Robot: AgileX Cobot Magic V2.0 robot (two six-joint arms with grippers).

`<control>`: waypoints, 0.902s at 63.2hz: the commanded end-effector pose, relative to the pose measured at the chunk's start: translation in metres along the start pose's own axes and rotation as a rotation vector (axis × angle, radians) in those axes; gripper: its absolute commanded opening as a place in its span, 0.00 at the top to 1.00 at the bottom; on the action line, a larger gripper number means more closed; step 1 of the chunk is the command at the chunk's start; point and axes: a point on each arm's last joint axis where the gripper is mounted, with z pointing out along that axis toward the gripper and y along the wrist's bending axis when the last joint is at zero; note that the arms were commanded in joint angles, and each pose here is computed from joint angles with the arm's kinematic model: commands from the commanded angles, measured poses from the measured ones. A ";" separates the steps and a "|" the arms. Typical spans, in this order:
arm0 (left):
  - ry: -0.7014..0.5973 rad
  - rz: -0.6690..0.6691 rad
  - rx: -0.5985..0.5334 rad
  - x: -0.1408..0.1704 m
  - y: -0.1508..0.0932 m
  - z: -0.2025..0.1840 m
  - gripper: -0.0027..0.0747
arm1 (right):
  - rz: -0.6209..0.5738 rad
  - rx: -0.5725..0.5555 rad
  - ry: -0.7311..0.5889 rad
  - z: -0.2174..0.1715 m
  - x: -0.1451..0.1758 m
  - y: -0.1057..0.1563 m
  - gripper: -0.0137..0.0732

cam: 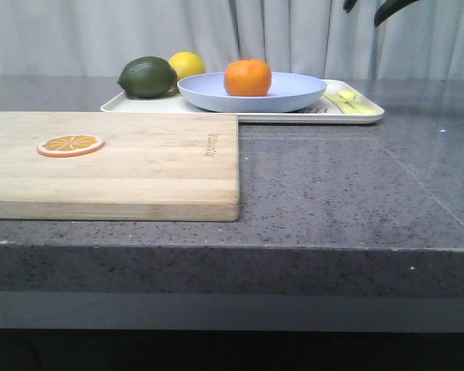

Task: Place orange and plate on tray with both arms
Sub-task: 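Raise the right gripper up and away from the tray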

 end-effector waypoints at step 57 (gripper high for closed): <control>-0.087 -0.009 -0.007 -0.011 0.000 -0.006 0.14 | -0.429 0.182 -0.221 -0.181 0.127 0.016 0.41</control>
